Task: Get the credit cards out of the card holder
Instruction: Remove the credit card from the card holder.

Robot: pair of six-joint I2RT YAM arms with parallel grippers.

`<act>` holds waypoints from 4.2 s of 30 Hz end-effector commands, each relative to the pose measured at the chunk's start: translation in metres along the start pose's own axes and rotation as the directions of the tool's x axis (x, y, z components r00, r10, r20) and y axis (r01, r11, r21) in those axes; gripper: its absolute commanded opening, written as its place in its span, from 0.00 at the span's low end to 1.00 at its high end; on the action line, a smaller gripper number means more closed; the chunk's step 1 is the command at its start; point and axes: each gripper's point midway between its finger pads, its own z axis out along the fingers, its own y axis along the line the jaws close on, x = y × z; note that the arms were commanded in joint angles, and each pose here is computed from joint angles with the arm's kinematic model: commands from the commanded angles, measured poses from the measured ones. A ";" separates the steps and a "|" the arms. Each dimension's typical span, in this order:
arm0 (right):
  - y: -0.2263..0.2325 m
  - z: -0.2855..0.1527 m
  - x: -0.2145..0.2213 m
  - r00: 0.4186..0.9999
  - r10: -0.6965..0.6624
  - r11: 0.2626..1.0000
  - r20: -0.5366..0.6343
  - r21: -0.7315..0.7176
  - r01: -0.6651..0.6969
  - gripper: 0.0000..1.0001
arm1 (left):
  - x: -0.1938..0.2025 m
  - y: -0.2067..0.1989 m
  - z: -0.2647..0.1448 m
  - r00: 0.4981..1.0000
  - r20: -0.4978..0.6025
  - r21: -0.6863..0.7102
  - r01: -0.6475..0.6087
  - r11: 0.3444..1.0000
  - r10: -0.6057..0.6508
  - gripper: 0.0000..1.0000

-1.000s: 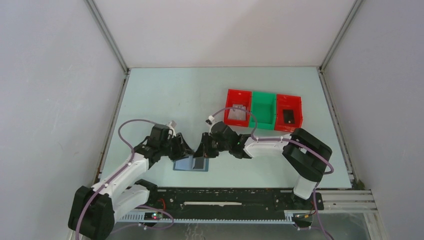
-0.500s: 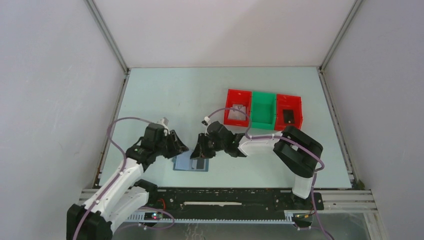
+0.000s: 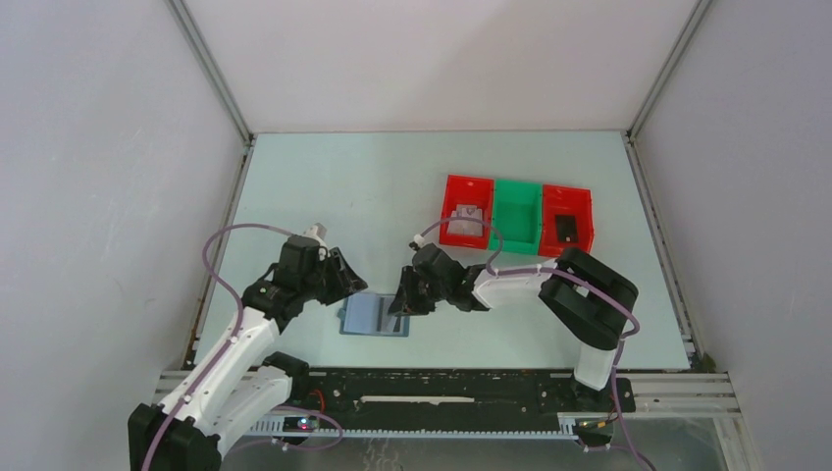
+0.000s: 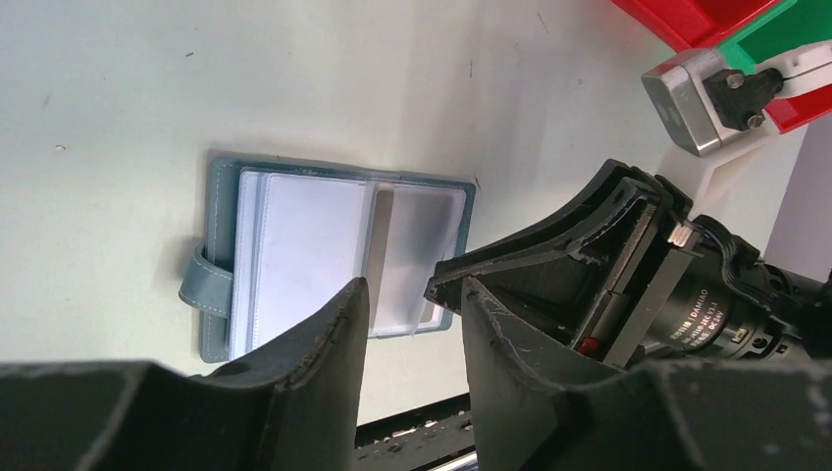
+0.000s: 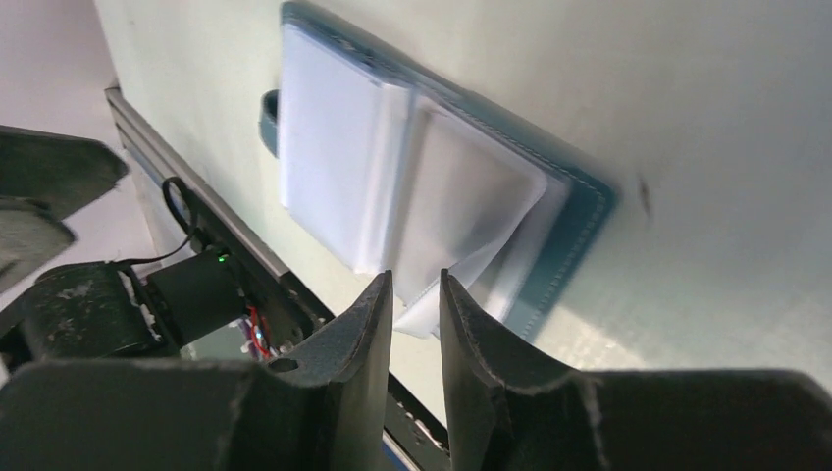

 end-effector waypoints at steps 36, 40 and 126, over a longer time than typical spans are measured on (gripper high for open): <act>0.032 -0.004 -0.010 0.999 0.003 0.988 0.044 -0.154 0.004 0.48 | -0.010 -0.011 -0.003 0.999 0.027 0.042 -0.023 0.999 0.022 0.45; 0.050 0.004 -0.012 0.999 -0.033 0.980 0.021 -0.198 0.037 0.48 | -0.021 -0.014 -0.016 0.997 0.064 0.029 -0.036 0.999 0.034 0.45; -0.021 -0.006 -0.009 0.986 0.160 0.985 0.039 -0.073 -0.157 0.33 | 0.065 0.027 0.068 0.951 -0.285 0.015 0.128 0.992 -0.118 0.37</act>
